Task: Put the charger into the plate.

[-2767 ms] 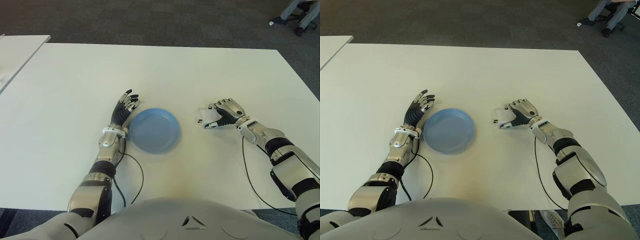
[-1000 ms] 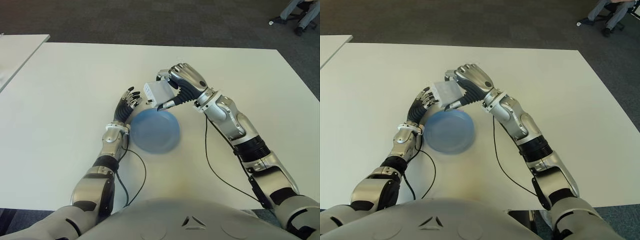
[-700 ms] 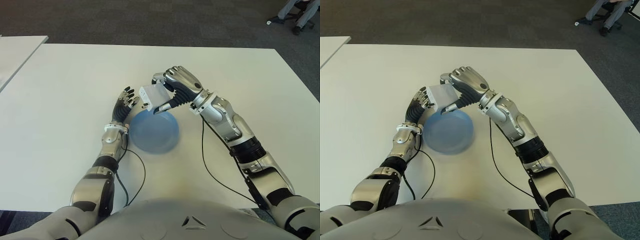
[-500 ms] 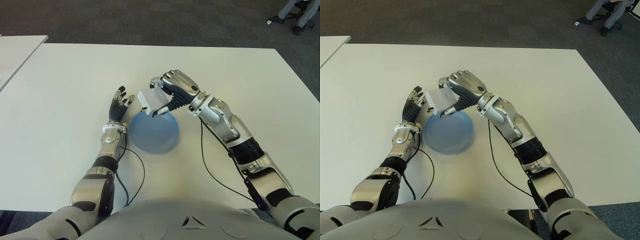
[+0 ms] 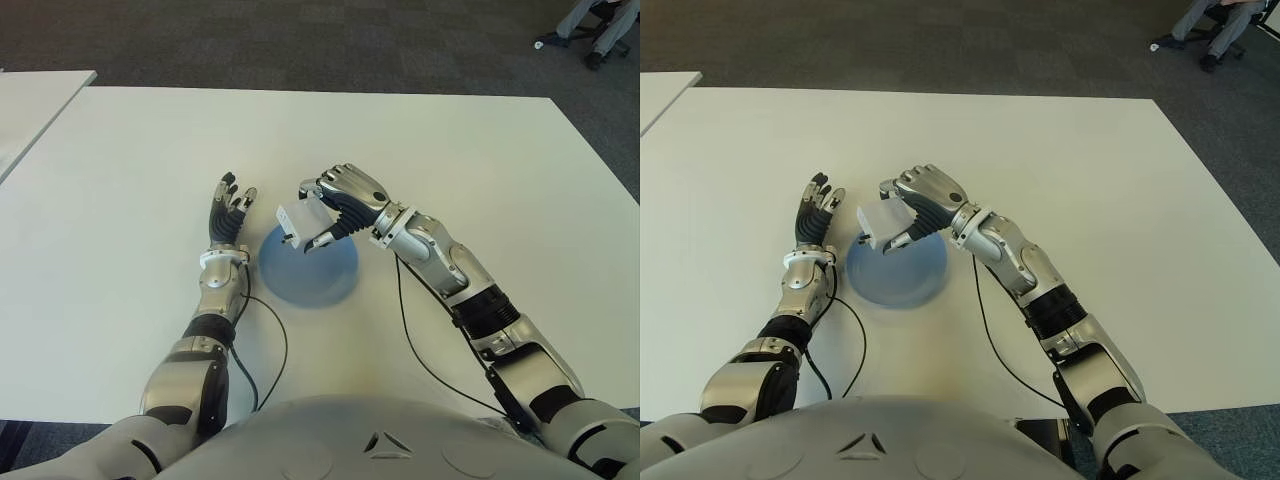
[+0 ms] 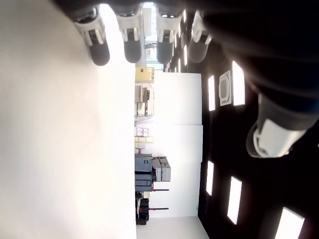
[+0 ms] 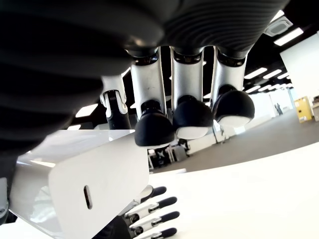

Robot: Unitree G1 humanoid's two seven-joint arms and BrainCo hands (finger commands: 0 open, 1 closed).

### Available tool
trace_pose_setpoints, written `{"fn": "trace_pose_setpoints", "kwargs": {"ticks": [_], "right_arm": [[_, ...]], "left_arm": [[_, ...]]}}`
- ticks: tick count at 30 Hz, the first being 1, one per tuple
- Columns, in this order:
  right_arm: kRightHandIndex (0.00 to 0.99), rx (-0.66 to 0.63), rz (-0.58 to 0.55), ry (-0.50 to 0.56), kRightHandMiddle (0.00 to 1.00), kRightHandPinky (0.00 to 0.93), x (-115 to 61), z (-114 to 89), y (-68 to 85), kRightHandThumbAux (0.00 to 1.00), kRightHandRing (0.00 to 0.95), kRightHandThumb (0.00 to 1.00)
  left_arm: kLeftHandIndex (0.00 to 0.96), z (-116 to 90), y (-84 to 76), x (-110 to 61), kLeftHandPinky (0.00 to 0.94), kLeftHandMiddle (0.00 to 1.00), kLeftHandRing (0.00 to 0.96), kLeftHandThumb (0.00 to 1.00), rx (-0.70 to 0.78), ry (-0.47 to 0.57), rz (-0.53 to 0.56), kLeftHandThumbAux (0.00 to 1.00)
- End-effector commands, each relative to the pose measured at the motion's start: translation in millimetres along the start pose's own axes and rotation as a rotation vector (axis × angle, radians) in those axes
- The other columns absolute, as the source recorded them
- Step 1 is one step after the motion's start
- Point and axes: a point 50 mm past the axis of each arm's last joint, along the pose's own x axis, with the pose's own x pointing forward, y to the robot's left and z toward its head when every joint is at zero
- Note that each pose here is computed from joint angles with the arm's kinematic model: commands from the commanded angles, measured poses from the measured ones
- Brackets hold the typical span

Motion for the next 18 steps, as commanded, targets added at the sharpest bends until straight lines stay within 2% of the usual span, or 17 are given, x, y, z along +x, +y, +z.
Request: {"fn": "trace_pose_setpoints", "kwargs": {"ticks": [1,3,4,5,7,13,16,17,18], "right_arm": [[0.441,0.060,-0.016,0.010,0.851,0.843,-2.3,-2.4,2.7,0.709,0.852,0.743],[0.441,0.080,-0.021,0.006,0.833,0.812,-2.9,-2.6,3.1,0.708,0.828,0.744],[0.428,0.085,-0.021,0.003,0.730,0.770,-3.1,-2.6,3.1,0.696,0.794,0.783],[0.424,0.086,-0.020,-0.003,0.694,0.755,-3.6,-2.9,3.4,0.692,0.782,0.797],[0.406,0.080,-0.016,-0.015,0.617,0.653,-4.4,-3.4,3.8,0.682,0.708,0.825],[0.385,0.043,-0.005,-0.038,0.558,0.518,-6.0,-5.6,4.5,0.679,0.595,0.831],[0.405,0.022,0.000,-0.049,0.531,0.476,-6.7,-7.0,3.8,0.697,0.547,0.738],[0.369,0.017,-0.001,-0.053,0.515,0.460,-6.8,-7.2,3.8,0.606,0.529,0.656],[0.356,0.015,-0.001,-0.055,0.509,0.454,-6.8,-7.3,3.7,0.573,0.523,0.626]], "left_arm": [[0.000,-25.7,2.9,-17.5,0.000,0.000,0.000,0.000,0.010,0.130,0.022,0.514],[0.000,-25.7,3.1,-17.5,0.000,0.000,0.000,0.000,0.012,0.132,0.019,0.513],[0.000,-25.7,3.2,-17.5,0.000,0.000,0.000,0.000,0.012,0.132,0.018,0.510],[0.000,-25.8,3.3,-17.5,0.000,0.000,0.000,0.000,0.013,0.134,0.015,0.509],[0.000,-25.8,3.4,-17.5,0.000,0.000,0.000,0.000,0.015,0.136,0.010,0.502],[0.000,-25.7,3.4,-17.4,0.000,0.000,0.000,0.000,0.019,0.138,0.000,0.489],[0.000,-25.6,3.4,-17.4,0.000,0.000,0.000,0.000,0.020,0.137,-0.003,0.488],[0.000,-25.6,3.4,-17.5,0.000,0.000,0.000,0.000,0.020,0.137,-0.004,0.488],[0.000,-25.6,3.3,-17.5,0.000,0.000,0.000,0.000,0.020,0.137,-0.004,0.488]]}}
